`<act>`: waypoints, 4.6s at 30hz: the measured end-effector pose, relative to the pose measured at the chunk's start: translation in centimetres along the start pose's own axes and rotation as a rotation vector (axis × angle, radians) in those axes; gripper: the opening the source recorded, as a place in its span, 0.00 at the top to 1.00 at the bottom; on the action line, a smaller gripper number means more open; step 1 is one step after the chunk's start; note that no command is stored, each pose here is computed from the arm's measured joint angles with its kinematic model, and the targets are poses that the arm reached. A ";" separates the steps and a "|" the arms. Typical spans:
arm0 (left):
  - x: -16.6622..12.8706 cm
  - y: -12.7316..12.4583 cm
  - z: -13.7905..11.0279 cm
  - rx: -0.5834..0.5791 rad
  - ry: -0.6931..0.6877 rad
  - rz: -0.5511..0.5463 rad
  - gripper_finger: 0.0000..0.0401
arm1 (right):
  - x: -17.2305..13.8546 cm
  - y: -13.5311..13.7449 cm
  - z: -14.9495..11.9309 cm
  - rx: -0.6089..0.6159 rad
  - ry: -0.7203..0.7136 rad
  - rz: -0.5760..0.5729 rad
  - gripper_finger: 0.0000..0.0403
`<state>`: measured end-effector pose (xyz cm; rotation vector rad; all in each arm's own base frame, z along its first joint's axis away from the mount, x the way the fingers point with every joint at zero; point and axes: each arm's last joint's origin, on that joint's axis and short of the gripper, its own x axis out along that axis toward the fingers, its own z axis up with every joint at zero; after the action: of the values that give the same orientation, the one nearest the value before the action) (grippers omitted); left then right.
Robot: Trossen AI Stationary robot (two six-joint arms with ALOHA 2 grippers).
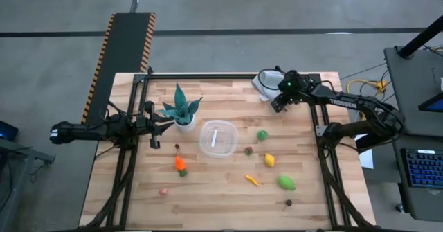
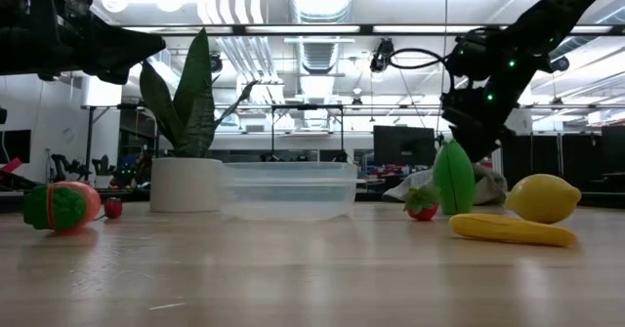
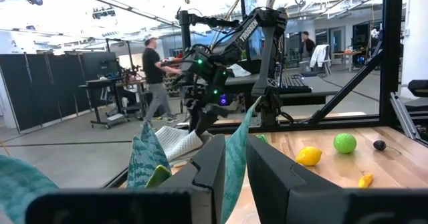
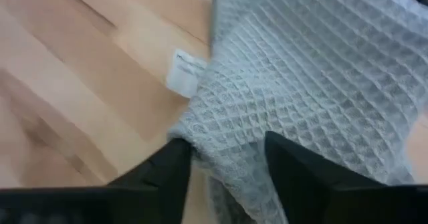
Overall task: Pick and placing Produce into tupperware
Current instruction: Move the gray cloth to the top right of the table, then put the green corn into the container
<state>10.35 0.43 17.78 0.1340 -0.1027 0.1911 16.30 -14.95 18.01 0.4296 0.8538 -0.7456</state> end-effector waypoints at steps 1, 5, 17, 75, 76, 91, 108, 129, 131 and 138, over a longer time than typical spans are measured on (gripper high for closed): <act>0.0 0.0 0.0 0.000 0.001 0.000 0.88 | -0.2 0.1 0.2 -0.001 -0.022 0.016 0.49; 0.0 0.0 0.0 0.000 0.000 0.000 0.88 | -1.5 0.7 1.2 -0.036 -0.154 0.087 0.38; 0.0 0.0 0.1 -0.001 -0.007 0.001 0.88 | -10.6 3.1 2.4 -0.200 -0.666 0.405 0.31; 0.0 0.1 0.6 -0.012 -0.060 0.009 0.88 | -10.4 9.2 -3.0 -0.549 -0.318 0.571 0.12; 0.0 0.1 0.6 -0.012 -0.061 0.010 0.88 | -10.1 9.2 -3.1 -0.543 -0.298 0.568 0.12; 0.0 0.1 0.6 -0.012 -0.061 0.009 0.88 | -6.2 10.3 -4.1 -0.488 -0.071 0.520 0.15; 0.0 0.1 0.6 -0.012 -0.060 0.009 0.88 | -2.9 11.3 -4.6 -0.485 0.052 0.482 0.15; 0.0 0.1 0.6 -0.012 -0.060 0.009 0.88 | 0.9 12.2 -5.7 -0.470 0.179 0.439 0.15; 0.0 0.1 0.6 -0.012 -0.060 0.009 0.88 | 1.2 12.3 -5.7 -0.464 0.181 0.439 0.16; 0.0 0.1 0.6 -0.012 -0.060 0.009 0.88 | 1.9 12.5 -5.8 -0.465 0.182 0.441 0.17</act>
<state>10.27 0.44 18.37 0.1273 -0.1645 0.1957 23.31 -3.73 13.69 0.2544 1.0248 -0.0912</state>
